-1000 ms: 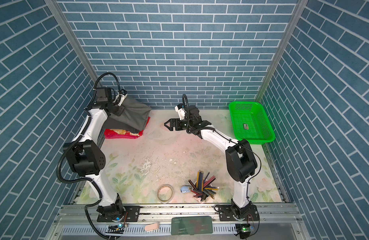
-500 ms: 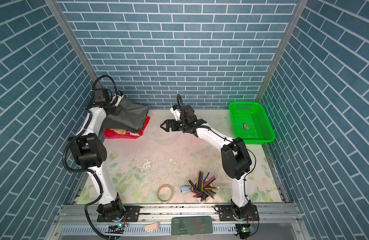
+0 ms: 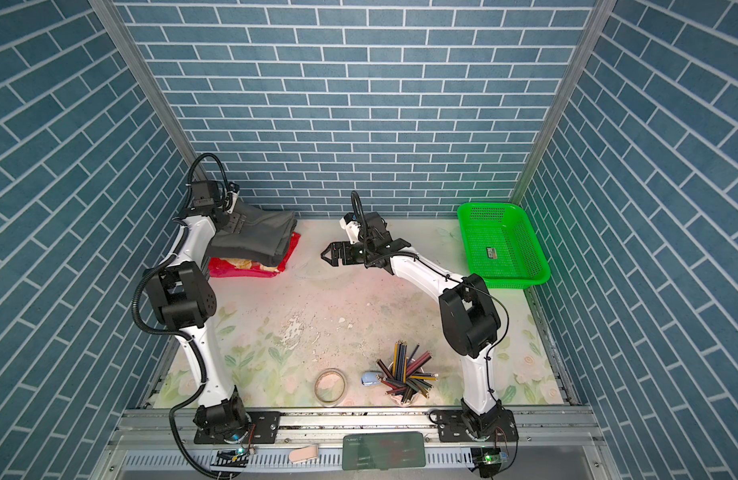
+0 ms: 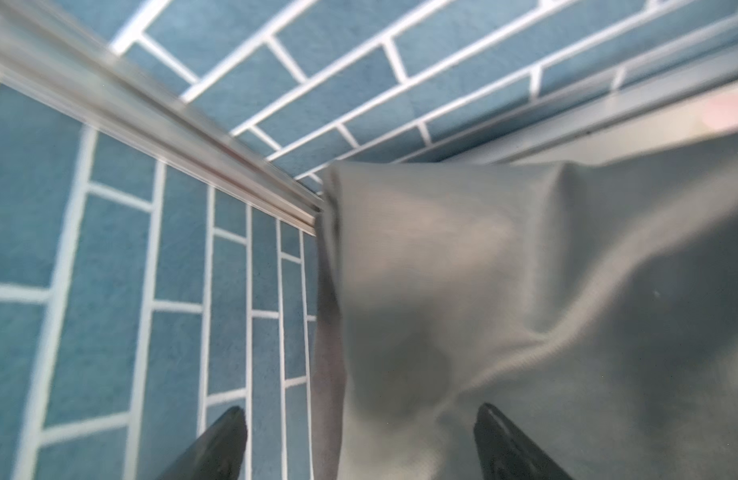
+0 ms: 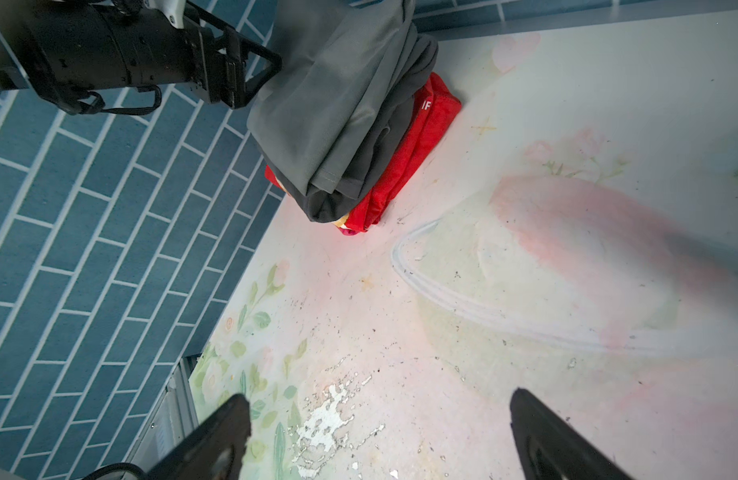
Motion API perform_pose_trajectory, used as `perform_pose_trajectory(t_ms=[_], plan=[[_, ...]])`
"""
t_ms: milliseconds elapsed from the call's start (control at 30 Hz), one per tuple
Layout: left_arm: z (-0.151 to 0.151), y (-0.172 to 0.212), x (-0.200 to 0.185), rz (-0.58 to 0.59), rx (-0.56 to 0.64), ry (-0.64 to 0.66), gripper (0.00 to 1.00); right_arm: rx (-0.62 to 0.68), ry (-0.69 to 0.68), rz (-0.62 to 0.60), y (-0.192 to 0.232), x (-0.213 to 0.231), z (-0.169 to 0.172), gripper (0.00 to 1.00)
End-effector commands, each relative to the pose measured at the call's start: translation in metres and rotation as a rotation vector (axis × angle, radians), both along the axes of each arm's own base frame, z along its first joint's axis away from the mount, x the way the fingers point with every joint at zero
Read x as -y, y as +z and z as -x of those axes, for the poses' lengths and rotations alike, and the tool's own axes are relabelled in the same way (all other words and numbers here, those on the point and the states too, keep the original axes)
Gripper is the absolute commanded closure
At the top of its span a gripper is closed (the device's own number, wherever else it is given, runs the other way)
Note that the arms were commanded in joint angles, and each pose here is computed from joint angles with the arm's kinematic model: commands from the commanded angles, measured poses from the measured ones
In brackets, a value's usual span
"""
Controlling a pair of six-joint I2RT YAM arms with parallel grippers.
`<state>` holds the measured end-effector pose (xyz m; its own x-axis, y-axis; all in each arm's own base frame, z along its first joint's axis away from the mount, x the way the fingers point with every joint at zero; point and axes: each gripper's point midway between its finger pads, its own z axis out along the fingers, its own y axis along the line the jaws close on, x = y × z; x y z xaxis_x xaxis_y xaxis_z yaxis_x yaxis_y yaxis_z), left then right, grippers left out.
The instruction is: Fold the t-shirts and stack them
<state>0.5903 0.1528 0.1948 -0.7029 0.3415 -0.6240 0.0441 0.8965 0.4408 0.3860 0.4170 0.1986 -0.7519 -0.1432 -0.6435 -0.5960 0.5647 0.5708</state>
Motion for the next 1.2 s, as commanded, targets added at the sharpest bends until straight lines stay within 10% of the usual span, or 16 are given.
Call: perform_pose_trajectory(t_ms=[0,600,900,1167], plan=[[0.004,0.066,0.005,0.092,0.183,0.046,0.12,0.104,-0.043,0.025,0.028,0.023,-0.003,0.02],[0.114,0.133,0.096,0.653,0.620,-0.067,0.12,0.421,-0.835,0.317,0.026,0.317,-0.015,0.01],[0.187,0.036,0.118,0.635,0.614,0.106,0.12,0.481,-1.137,0.658,-0.028,0.419,0.021,0.01],[0.195,-0.039,0.094,0.571,0.532,0.280,0.12,0.630,-1.259,0.598,-0.051,0.450,0.052,0.01]])
